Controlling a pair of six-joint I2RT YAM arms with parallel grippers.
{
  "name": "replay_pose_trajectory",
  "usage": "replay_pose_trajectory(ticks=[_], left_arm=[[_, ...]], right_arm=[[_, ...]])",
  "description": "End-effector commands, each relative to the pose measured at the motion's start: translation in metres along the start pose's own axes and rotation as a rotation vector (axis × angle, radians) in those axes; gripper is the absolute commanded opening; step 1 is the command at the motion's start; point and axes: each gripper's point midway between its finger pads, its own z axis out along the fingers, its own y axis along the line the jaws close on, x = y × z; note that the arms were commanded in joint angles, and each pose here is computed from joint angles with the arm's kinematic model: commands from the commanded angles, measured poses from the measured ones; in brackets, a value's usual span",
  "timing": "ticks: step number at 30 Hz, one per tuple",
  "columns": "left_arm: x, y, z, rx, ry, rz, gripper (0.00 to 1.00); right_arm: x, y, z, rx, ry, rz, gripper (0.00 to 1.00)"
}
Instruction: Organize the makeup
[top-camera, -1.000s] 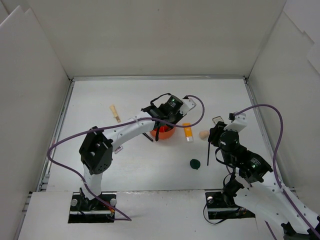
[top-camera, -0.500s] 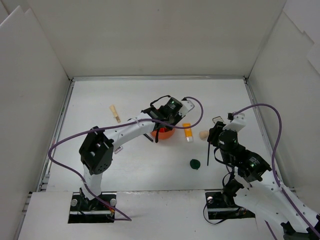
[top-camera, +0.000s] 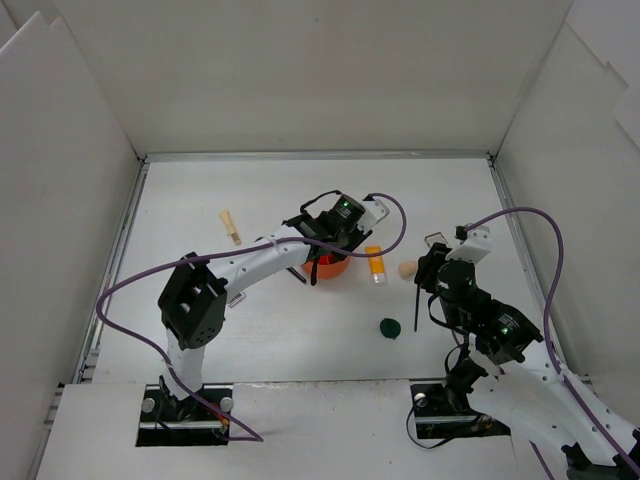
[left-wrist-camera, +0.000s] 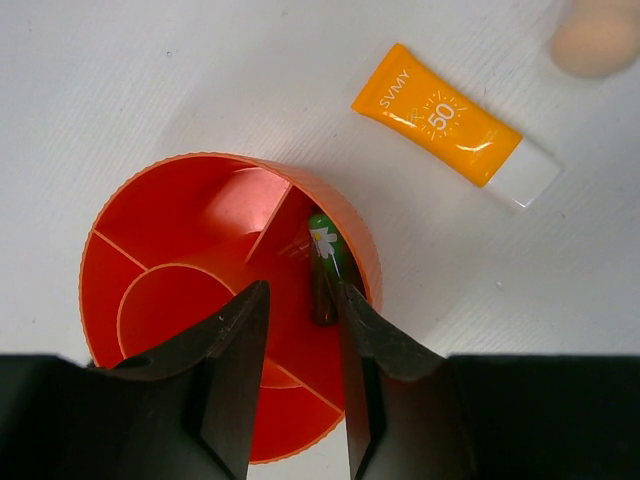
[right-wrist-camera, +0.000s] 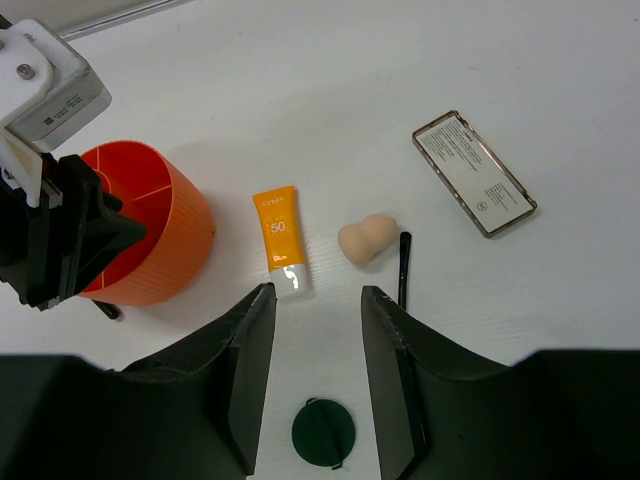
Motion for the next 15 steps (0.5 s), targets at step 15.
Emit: replay_pose_trajectory(ticks=[15], left_arm=[[-0.039, 0.077, -0.134, -0.104, -0.235, -0.502, 0.68]], right_arm=[[0.016, -0.005, 0.023, 0.105, 0.057, -0.048, 0.37]])
